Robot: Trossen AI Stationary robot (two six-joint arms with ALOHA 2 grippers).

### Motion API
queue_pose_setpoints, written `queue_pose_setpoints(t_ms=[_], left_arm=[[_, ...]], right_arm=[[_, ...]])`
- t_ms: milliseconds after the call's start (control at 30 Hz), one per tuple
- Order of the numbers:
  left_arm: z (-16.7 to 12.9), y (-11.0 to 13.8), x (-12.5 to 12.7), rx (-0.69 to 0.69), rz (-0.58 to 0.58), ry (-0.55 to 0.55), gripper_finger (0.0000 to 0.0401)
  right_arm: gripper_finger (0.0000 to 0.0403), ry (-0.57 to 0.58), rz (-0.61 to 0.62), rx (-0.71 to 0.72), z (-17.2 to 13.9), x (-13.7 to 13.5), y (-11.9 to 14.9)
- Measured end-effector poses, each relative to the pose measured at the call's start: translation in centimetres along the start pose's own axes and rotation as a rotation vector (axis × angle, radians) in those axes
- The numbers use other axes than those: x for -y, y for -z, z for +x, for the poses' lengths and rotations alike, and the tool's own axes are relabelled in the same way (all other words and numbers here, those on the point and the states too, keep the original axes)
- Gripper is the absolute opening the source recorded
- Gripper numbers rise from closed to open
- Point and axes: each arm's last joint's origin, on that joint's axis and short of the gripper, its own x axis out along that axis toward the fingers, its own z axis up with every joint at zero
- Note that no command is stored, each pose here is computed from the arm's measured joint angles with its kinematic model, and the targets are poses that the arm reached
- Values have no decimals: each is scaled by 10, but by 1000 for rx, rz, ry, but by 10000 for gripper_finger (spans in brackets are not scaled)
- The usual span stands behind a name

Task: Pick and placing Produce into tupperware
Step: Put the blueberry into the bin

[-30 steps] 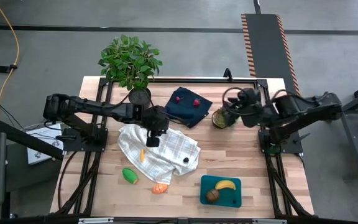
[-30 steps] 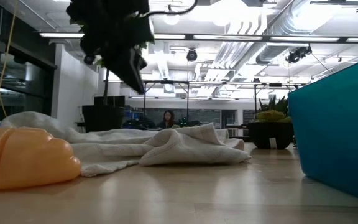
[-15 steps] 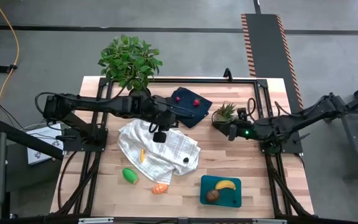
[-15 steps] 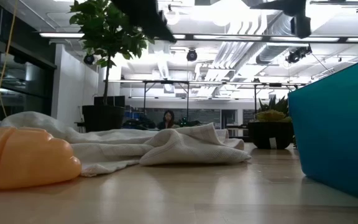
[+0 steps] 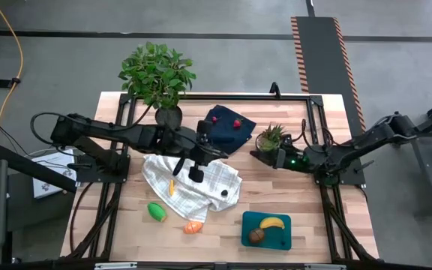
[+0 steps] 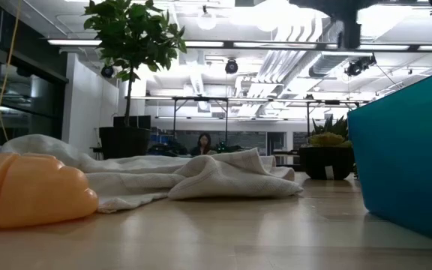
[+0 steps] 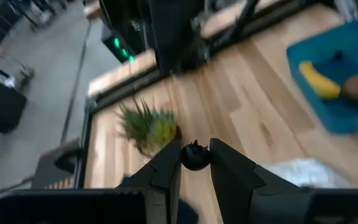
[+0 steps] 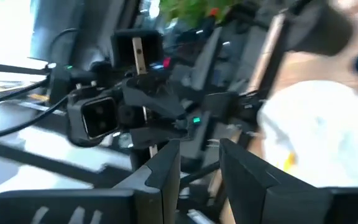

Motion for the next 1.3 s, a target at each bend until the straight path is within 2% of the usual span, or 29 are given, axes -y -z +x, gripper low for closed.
queue_pose_setpoints(t_ms=[200, 400, 633, 1033, 1300], left_arm=[[-4, -11, -3, 73, -56, -25, 72], [-4, -14, -3, 107, -96, -19, 72], [-6, -18, 4, 127, -116, 14, 72], [-8, -26, 7, 194, -148, 16, 72], [-8, -26, 7, 194, -148, 16, 72]], right_arm=[[103, -172, 18, -39, 18, -1, 7], [103, -207, 55, -60, 32, 11, 18], [103, -290, 77, -30, 43, 11, 24], [105, -328, 28, -52, 55, 5, 25], [163, -335, 10, -48, 55, 5, 25]])
